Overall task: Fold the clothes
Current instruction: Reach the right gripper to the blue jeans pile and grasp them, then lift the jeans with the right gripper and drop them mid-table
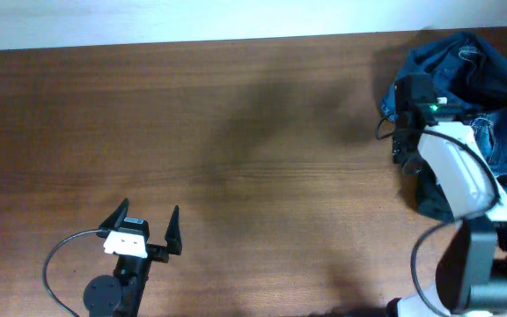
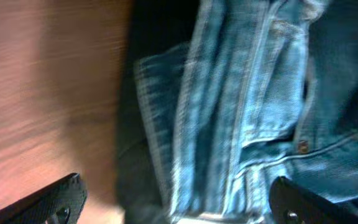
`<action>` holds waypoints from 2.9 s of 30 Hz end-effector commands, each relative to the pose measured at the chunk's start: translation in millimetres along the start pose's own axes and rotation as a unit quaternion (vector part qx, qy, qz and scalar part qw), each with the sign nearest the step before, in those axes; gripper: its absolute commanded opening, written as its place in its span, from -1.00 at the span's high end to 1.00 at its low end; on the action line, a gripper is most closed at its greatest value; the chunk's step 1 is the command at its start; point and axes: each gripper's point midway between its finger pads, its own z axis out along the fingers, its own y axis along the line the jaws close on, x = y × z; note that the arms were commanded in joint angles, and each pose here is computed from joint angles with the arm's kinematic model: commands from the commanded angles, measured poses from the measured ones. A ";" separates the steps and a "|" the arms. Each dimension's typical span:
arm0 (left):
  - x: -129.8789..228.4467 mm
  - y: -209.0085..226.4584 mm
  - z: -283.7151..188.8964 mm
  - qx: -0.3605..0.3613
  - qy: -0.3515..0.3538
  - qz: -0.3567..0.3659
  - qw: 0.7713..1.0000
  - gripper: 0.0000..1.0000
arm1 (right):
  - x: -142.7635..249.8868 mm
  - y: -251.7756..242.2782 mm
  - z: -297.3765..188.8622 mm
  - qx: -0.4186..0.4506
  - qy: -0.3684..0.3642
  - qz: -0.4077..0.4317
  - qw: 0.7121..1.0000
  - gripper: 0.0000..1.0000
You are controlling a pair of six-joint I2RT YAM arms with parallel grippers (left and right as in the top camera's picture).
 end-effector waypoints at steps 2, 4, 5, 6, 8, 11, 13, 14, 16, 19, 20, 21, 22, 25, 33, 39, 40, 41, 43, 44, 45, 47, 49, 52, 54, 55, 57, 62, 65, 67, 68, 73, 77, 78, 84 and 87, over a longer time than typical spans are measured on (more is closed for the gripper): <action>1.7 2.0 0.1 -0.005 0.000 0.006 1.000 -0.98 | -15.9 -27.7 14.0 0.123 -0.017 0.042 0.991 -0.97; 1.7 2.0 0.1 -0.005 0.000 0.006 1.000 -0.98 | -17.2 -25.0 21.7 0.138 -0.014 0.036 0.990 -0.97; 1.7 2.0 0.1 -0.005 0.000 0.006 1.000 -0.98 | -18.1 -23.2 27.0 0.147 -0.012 0.032 0.988 -0.97; 1.7 2.0 0.1 -0.005 0.000 0.006 1.000 -0.98 | -18.6 -19.5 31.5 0.147 -0.011 0.031 0.989 -0.97; 1.7 2.0 0.1 -0.005 0.000 0.006 1.000 -0.98 | -20.2 -18.5 34.2 0.149 -0.013 0.033 0.988 -0.97; 1.7 2.0 0.1 -0.005 0.000 0.006 1.000 -0.98 | -21.0 -21.8 36.1 0.152 -0.013 0.040 0.987 -0.97; 1.7 2.0 0.1 -0.005 0.000 0.006 1.000 -0.98 | -19.2 -26.8 39.3 0.154 -0.008 0.047 0.987 -0.99; 1.7 2.0 0.1 -0.005 0.000 0.006 1.000 -0.98 | -18.0 -29.6 41.3 0.155 -0.005 0.053 0.987 -0.94; 1.7 2.0 0.1 -0.005 0.000 0.006 1.000 -0.98 | -12.9 -33.1 49.8 0.139 0.011 0.064 0.988 -0.87; 1.7 2.0 0.1 -0.005 0.000 0.006 1.000 -0.98 | -8.2 -35.3 57.9 0.120 0.025 0.077 0.989 -0.86; 1.7 2.0 0.1 -0.005 0.000 0.006 1.000 -0.98 | -6.9 -37.6 59.9 0.119 0.028 0.080 0.989 -0.86; 1.7 2.0 0.1 -0.005 0.000 0.006 1.000 -0.98 | -6.4 -39.1 60.8 0.120 0.029 0.082 0.989 -0.85; 1.7 2.0 0.1 -0.005 0.000 0.006 1.000 -0.98 | -6.2 -39.6 61.1 0.121 0.030 0.082 0.989 -0.80; 1.7 2.0 0.1 -0.005 0.000 0.006 1.000 -0.98 | -6.2 -39.5 61.0 0.120 0.030 0.082 0.989 -0.47; 1.7 2.0 0.1 -0.005 0.000 0.006 1.000 -0.98 | -19.2 -42.6 43.1 0.121 0.013 0.081 0.989 0.45; 1.7 2.0 0.1 -0.005 0.000 0.006 1.000 -0.98 | -49.2 -43.0 -3.1 0.109 -0.017 0.065 0.992 0.92; 1.7 2.0 0.1 -0.005 0.000 0.006 1.000 -0.98 | -54.9 -43.1 -12.6 0.106 -0.024 0.063 0.992 0.92; 1.7 2.0 0.1 -0.005 0.000 0.006 1.000 -0.98 | -61.4 -44.1 -23.6 0.103 -0.032 0.062 0.992 0.92; 1.7 2.0 0.1 -0.005 0.000 0.006 1.000 -0.98 | -71.7 -44.4 -41.5 0.097 -0.048 0.062 0.992 0.92; 1.8 2.0 0.1 -0.005 0.000 0.006 1.000 -0.98 | -78.3 -43.9 -54.4 0.090 -0.059 0.061 0.992 0.92; 1.7 2.0 0.1 -0.005 0.000 0.006 1.000 -0.98 | -82.9 -43.0 -65.3 0.085 -0.068 0.060 0.992 0.92; 1.7 2.0 0.1 -0.005 0.000 0.006 1.000 -0.98 | -93.8 -40.0 -91.9 0.072 -0.093 0.058 0.991 0.92; 1.7 2.0 0.1 -0.005 0.000 0.006 1.000 -0.98 | -105.2 -32.6 -121.8 0.054 -0.125 0.057 0.989 0.93; 1.7 2.0 0.1 -0.005 0.000 0.006 1.000 -0.98 | -119.7 -2.9 -171.0 -0.013 -0.179 0.051 0.982 0.93; 1.7 2.0 0.1 -0.005 0.000 0.006 1.000 -0.98 | -124.2 21.0 -196.1 -0.065 -0.205 0.043 0.976 0.93; 1.7 2.0 0.1 -0.005 0.000 0.006 1.000 -0.98 | -126.6 35.5 -210.4 -0.095 -0.220 0.039 0.970 0.92; 1.7 2.0 0.1 -0.005 0.000 0.006 1.000 -0.98 | -130.9 68.3 -241.3 -0.160 -0.252 0.029 0.954 0.92; 1.7 2.0 0.1 -0.005 0.000 0.006 1.000 -0.98 | -129.3 133.1 -306.0 -0.294 -0.295 0.058 0.907 0.92; 1.7 2.0 0.1 -0.005 0.000 0.006 1.000 -0.98 | -121.7 170.1 -344.6 -0.387 -0.297 0.066 0.870 0.92; 1.7 2.0 0.1 -0.005 0.000 0.006 1.000 -0.98 | -116.4 190.2 -368.4 -0.429 -0.304 0.063 0.848 0.92; 1.7 2.0 0.1 -0.005 0.000 0.006 1.000 -0.98 | -114.0 198.2 -378.7 -0.440 -0.310 0.064 0.840 0.92; 1.7 2.0 0.1 -0.005 0.000 0.006 1.000 -0.98 | -99.8 242.5 -405.3 -0.478 -0.314 0.059 0.818 0.66; 1.7 2.0 0.1 -0.005 0.000 0.006 1.000 -0.98 | -90.1 271.2 -409.3 -0.487 -0.312 0.042 0.814 0.01; 1.7 2.0 0.1 -0.005 0.000 0.006 1.000 -0.98 | -89.6 273.4 -409.3 -0.489 -0.311 0.041 0.814 -0.04; 1.7 2.0 0.1 -0.005 0.000 0.006 1.000 -0.98 | -81.5 287.6 -418.9 -0.524 -0.301 0.011 0.797 -0.72; 1.7 2.0 0.1 -0.005 0.000 0.006 1.000 -0.98 | -86.7 282.4 -424.4 -0.512 -0.333 -0.015 0.792 -0.74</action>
